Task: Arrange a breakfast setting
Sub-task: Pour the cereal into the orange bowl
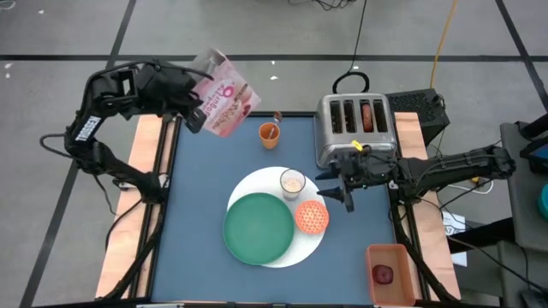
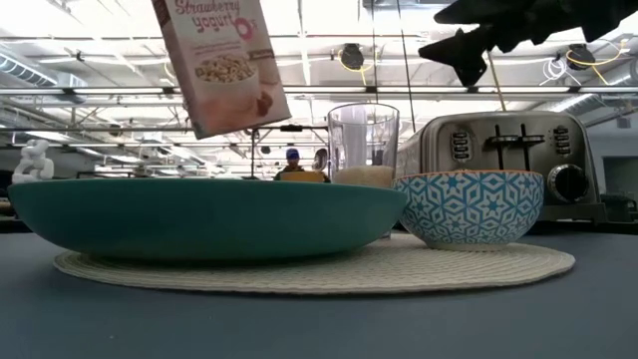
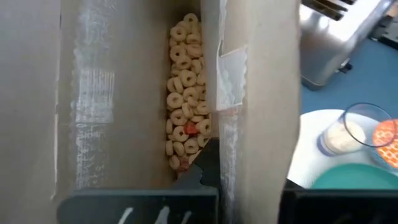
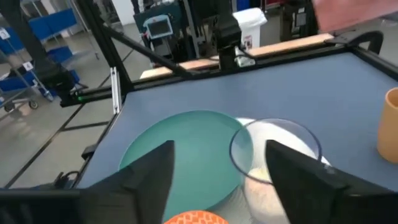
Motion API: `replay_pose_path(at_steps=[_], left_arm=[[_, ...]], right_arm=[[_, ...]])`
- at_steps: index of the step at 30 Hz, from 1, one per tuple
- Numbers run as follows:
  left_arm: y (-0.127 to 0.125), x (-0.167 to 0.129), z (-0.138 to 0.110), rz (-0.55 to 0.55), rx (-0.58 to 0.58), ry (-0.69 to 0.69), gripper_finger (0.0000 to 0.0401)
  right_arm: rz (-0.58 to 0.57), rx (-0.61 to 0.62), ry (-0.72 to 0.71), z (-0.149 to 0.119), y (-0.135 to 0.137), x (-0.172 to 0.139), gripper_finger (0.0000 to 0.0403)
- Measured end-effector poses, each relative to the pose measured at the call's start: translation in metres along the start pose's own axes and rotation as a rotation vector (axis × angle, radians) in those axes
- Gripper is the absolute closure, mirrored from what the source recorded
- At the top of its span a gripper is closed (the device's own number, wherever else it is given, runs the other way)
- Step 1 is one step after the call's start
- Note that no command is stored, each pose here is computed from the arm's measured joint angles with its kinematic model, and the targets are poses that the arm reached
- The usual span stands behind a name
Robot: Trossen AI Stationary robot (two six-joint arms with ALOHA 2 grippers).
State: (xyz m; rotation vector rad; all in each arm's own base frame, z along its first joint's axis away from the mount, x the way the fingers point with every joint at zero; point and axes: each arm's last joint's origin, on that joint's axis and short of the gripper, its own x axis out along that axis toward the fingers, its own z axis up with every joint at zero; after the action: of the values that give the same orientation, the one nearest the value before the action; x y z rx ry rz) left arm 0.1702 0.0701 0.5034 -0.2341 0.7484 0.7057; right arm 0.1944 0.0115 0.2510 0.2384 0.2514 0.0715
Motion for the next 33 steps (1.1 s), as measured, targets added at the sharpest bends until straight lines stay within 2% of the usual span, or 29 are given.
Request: replay_pose_path(at_steps=[6,12,16,23,33], left_arm=[[-0.012,0.0,0.0,-0.046,0.042,-0.007,0.0398],[-0.026,0.0,0.001,-0.094,0.081,-0.021,0.0398],[-0.037,0.003,0.002,-0.119,0.106,-0.026,0.0398],[-0.056,0.009,0.001,-0.161,0.16,-0.006,0.0398],[-0.083,0.014,0.0,-0.225,0.224,-0.014,0.0398]], right_arm=[[-0.012,-0.022,-0.033,0.004,-0.003,0.0,0.006],[-0.038,-0.02,-0.062,0.007,-0.008,-0.001,0.0008],[-0.088,-0.061,-0.102,0.011,-0.012,-0.001,0.0008],[-0.267,-0.171,-0.208,0.021,-0.02,-0.004,0.0008],[-0.373,-0.177,-0.318,0.034,-0.034,-0.01,0.0009]])
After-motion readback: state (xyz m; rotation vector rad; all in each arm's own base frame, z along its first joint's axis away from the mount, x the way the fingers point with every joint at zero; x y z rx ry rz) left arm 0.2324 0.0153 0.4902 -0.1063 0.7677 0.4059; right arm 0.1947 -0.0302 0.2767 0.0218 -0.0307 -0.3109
